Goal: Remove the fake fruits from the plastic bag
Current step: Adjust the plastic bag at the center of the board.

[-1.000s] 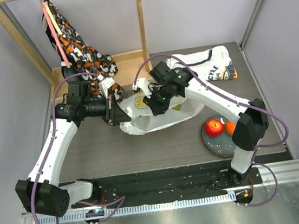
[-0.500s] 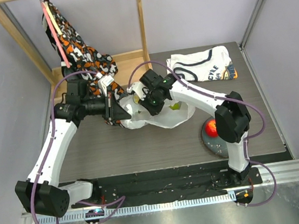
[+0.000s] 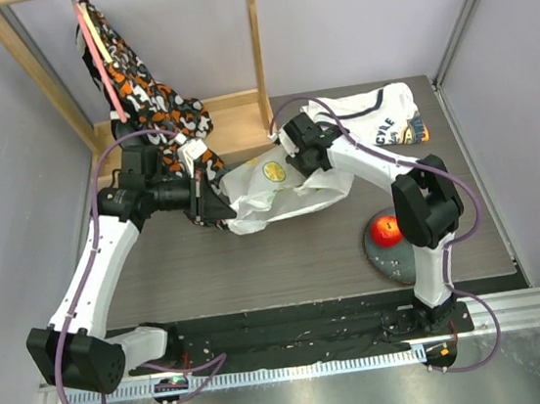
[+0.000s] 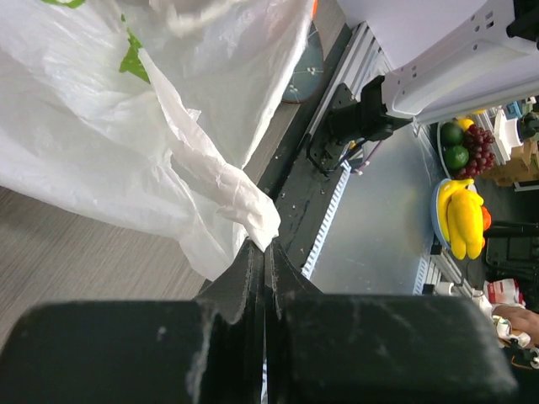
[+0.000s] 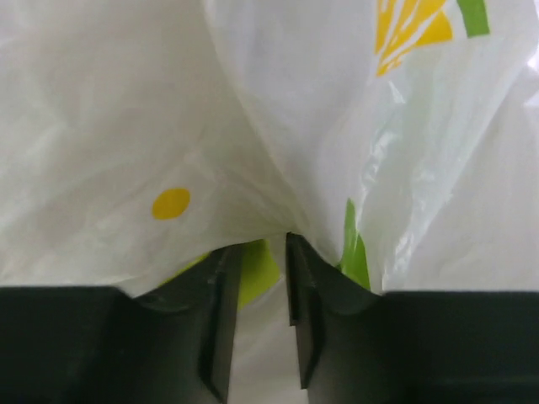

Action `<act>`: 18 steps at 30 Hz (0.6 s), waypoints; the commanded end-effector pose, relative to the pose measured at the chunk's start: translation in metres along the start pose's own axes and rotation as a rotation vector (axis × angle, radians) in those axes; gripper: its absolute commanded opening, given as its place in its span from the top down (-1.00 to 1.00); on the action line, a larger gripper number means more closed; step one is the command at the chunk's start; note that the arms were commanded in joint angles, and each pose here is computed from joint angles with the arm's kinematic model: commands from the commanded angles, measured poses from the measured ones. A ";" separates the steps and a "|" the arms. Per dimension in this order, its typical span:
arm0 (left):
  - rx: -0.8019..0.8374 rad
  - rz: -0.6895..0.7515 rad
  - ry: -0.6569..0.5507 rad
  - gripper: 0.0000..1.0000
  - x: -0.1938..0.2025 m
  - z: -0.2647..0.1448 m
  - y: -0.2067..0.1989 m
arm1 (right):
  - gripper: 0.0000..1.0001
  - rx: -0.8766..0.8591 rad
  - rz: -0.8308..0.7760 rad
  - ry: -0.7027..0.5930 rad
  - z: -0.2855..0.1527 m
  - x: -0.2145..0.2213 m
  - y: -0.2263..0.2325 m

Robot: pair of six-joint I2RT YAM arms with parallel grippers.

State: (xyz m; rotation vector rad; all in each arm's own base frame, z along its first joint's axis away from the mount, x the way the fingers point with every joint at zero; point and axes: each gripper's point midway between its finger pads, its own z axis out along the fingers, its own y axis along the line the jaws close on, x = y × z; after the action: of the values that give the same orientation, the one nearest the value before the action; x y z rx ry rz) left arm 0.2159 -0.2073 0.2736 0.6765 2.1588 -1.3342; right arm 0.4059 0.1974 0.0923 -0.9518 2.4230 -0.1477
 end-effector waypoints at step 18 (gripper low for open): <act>0.064 0.122 -0.022 1.00 -0.051 0.016 -0.017 | -0.84 0.224 0.024 -0.052 0.045 -0.048 -0.057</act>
State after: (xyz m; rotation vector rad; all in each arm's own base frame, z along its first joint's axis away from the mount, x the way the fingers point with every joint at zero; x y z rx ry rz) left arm 0.2353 -0.2281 0.2855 0.7606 2.1273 -1.3480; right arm 0.4563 0.1956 0.0757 -0.8956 2.3854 -0.2884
